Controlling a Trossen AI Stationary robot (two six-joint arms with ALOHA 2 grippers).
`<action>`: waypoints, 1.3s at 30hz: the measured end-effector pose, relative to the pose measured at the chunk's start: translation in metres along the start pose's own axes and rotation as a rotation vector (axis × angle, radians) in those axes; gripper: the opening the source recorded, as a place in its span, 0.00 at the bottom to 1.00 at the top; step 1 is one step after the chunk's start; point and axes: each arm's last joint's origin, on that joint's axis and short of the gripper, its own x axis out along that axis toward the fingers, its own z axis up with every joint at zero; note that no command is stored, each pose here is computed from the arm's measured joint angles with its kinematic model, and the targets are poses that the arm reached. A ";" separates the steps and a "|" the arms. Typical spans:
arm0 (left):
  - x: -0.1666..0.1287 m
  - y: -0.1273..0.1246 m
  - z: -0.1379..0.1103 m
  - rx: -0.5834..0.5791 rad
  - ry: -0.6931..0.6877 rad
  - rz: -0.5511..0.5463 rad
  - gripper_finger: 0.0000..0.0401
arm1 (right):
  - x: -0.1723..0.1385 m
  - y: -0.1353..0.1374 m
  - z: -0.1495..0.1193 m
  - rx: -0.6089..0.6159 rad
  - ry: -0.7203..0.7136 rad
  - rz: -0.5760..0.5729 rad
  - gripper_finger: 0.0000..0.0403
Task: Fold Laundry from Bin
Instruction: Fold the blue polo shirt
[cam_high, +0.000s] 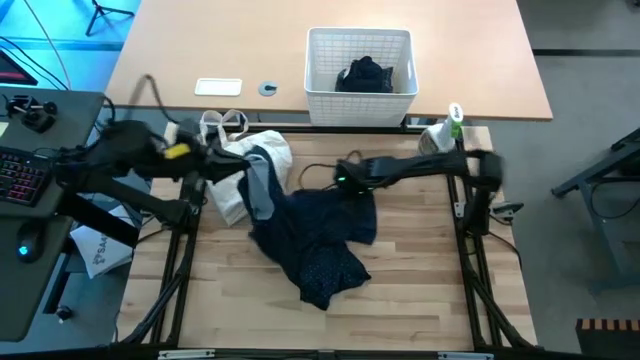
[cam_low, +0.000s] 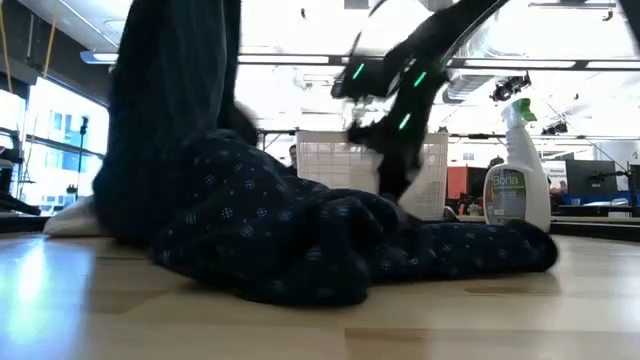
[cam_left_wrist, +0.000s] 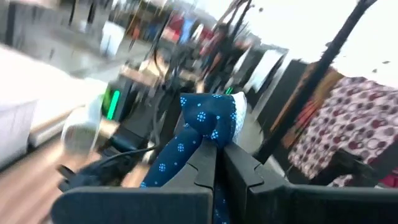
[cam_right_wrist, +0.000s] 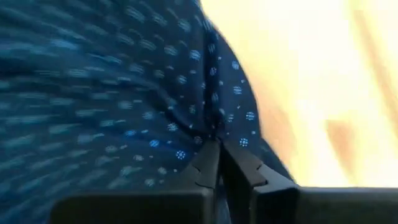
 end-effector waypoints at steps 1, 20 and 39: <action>-0.003 -0.003 0.004 0.021 -0.032 -0.017 0.00 | -0.019 0.000 -0.008 0.013 -0.020 -0.001 0.01; -0.069 -0.047 0.075 0.438 -0.715 -0.582 0.00 | -0.361 -0.004 -0.151 -0.032 -1.080 1.139 0.00; -0.069 -0.064 0.087 0.462 -1.106 -0.806 0.00 | -0.497 -0.014 -0.154 -0.654 -1.817 1.229 0.00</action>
